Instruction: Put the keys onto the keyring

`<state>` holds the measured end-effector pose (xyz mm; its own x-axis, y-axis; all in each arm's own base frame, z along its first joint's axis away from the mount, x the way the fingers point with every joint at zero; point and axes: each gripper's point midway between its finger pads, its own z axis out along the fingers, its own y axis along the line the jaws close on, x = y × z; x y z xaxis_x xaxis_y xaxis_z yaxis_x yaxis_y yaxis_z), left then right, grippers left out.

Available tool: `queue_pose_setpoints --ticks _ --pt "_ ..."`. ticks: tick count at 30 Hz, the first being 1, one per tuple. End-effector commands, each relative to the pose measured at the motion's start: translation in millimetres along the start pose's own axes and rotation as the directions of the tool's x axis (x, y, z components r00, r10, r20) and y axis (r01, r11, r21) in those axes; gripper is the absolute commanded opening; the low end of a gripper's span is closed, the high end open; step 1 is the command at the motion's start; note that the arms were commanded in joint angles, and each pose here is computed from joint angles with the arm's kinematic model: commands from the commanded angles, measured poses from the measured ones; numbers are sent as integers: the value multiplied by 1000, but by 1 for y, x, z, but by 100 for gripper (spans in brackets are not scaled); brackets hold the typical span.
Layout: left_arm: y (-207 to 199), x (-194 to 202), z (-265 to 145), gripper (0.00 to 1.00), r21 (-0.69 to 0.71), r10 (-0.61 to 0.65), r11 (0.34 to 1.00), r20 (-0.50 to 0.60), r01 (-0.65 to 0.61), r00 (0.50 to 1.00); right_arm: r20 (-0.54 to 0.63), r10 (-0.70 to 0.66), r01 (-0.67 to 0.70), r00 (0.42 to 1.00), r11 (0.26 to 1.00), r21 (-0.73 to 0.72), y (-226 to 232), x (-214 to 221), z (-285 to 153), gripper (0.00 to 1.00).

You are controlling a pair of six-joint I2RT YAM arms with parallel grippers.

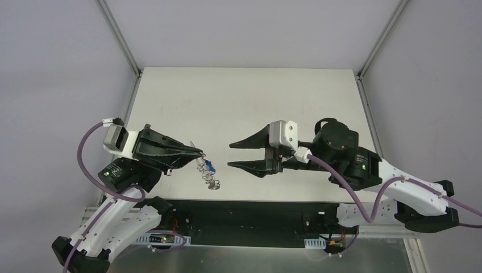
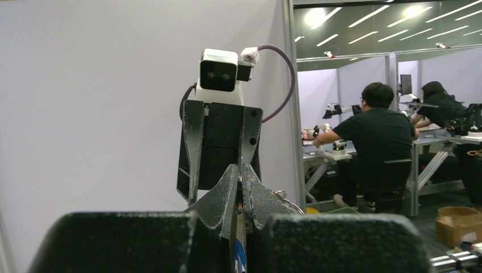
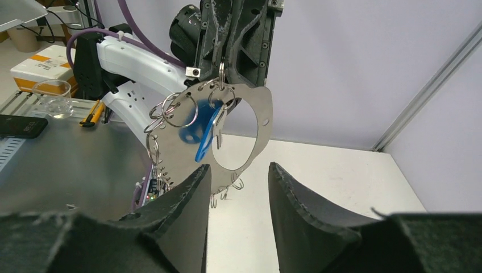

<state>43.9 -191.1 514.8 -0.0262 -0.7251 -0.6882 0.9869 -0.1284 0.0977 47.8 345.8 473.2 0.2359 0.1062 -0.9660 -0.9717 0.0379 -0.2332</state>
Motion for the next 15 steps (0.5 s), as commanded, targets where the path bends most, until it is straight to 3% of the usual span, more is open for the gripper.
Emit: queue_pose_setpoints --ticks 1,8,15 --pt "-25 -17 11 0 98 -51 994 4 50 999 -12 53 -53 999 998 -37 7 -15 -9 45" --pt "-27 -13 9 0 94 -132 987 -16 133 991 -59 103 -108 993 990 -91 20 -11 -16 45" --pt "-15 -5 0 0 7 -129 992 -4 129 992 -98 211 -221 973 969 -111 32 0 -19 54"
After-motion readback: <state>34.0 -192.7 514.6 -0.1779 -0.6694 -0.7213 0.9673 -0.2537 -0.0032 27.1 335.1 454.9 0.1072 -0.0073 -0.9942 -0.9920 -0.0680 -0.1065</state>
